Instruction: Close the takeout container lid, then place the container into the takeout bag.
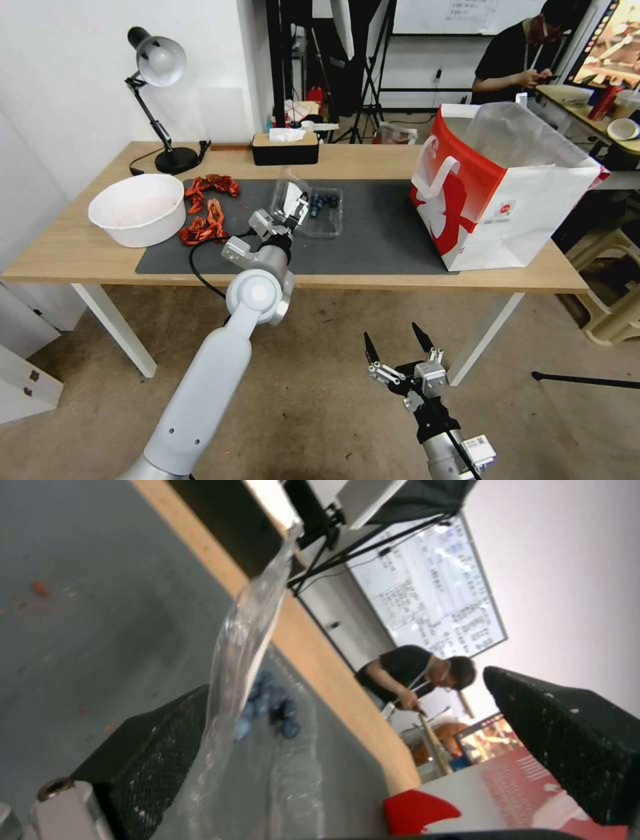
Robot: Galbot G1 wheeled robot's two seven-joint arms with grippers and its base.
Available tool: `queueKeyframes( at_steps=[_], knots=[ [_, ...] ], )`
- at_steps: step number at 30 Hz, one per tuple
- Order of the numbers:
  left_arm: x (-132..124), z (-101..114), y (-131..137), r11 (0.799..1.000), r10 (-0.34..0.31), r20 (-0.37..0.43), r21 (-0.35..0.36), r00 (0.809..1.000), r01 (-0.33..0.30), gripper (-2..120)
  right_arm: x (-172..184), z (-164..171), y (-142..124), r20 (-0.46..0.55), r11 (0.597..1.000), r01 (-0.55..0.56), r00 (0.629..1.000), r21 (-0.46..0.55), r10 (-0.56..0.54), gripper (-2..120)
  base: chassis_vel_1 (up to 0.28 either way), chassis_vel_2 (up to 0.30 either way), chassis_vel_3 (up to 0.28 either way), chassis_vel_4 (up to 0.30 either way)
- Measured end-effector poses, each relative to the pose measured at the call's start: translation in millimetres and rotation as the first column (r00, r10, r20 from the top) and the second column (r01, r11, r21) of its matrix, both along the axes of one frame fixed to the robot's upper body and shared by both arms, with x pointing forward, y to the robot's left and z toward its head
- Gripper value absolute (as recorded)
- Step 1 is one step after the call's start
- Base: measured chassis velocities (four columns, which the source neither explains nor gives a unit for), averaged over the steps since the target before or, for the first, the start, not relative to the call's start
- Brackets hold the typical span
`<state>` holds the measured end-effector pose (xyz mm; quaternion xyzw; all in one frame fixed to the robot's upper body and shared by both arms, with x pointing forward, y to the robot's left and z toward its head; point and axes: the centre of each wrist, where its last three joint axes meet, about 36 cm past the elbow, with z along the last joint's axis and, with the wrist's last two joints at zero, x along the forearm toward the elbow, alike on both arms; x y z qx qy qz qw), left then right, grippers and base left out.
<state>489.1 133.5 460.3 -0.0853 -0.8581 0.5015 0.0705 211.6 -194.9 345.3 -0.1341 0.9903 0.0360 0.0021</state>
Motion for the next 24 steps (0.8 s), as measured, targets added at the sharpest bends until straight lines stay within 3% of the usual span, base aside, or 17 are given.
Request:
queueKeyframes(
  at_steps=[4, 10, 21, 24],
  knots=[
    [1.1, 4.2, -2.8, 0.999, -0.034, 0.048, -0.007, 0.998, 0.034, 100, -1.0, 0.2, -0.3, -0.001, 1.0, 0.0, 1.0, -0.003, 0.0, 100, 0.0, 0.0, 0.0, 0.0],
    [6.1, 11.0, -19.2, 0.991, -0.13, 0.088, -0.028, 0.988, 0.133, 100, -2.8, 1.4, -0.3, -0.001, 1.0, 0.005, 1.0, -0.008, -0.005, 100, 0.0, 0.0, 0.0, 0.0],
    [25.5, 14.1, -46.8, 0.975, -0.22, 0.007, -0.014, 0.975, 0.22, 100, -5.4, 3.8, -0.3, 0.0, 1.0, 0.01, 1.0, -0.008, -0.01, 100, 0.0, 0.0, 0.0, 0.0],
    [28.3, 13.8, -53.7, 0.972, -0.235, -0.022, 0.019, 0.972, 0.236, 91, -4.6, 4.4, -0.5, 0.002, 1.0, 0.009, 1.0, -0.004, -0.009, 100, 0.0, 0.0, 0.0, 0.0]
  ],
)
